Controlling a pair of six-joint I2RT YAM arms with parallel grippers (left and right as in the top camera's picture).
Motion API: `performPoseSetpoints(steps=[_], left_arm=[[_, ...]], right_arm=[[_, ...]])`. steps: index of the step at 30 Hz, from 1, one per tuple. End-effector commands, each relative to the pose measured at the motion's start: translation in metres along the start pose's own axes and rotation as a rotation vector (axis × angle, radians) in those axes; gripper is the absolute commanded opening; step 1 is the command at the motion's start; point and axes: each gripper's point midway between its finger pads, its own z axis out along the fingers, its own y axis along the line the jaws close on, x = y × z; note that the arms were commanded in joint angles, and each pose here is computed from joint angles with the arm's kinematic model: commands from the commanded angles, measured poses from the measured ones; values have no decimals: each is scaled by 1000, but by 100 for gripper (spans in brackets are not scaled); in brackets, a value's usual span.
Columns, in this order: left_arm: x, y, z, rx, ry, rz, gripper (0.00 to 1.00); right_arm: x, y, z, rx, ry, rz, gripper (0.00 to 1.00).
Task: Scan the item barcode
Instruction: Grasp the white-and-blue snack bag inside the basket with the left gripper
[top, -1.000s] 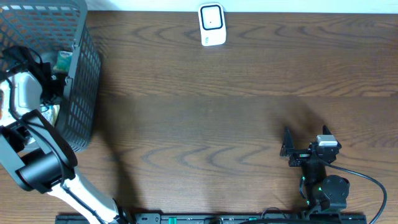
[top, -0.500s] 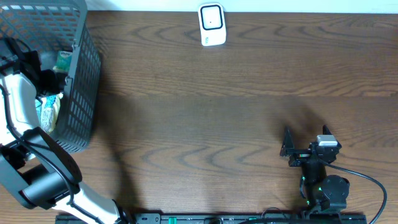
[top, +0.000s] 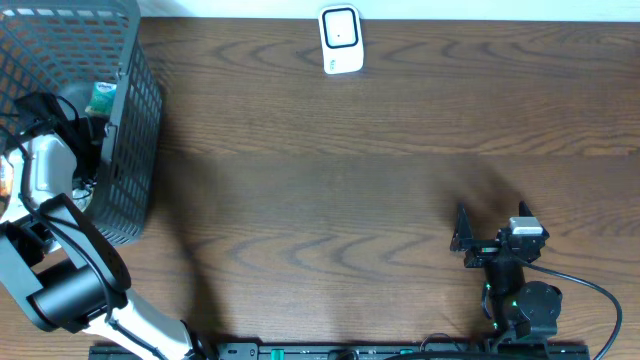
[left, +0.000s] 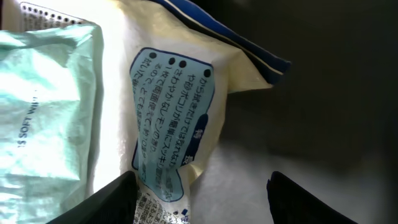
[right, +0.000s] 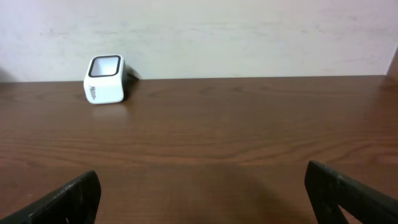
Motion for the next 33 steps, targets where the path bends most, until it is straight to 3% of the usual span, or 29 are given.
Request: performPoseSetpoints(steps=[1,7,11,16,24,30,32,33], left_arm=[[17,9,10,-43,59,-2,66],[10,23,9,-121,35,-8,66],[3,29,8,-158,7,-15,76],[2,30,8,-159,4,-18,78],[18,23,32,-143,77,-3,65],[15,24,34,-145,69,-12,33],[12,25,32,-147,58,-39,12],[10,25,30,-149,48,-62,8]], right_arm=[[1,-2,0,11,0,11,99],[1,-2,0,11,0,11,99],[1,-2,0,11,0,11,99],[1,-2,0,11,0,11,99],[1,-2,0,11,0,11,99],[1,-2,0,11,0,11,99],[1,-2,0,11,0,11,99],[1,-2,0,11,0,11,99]])
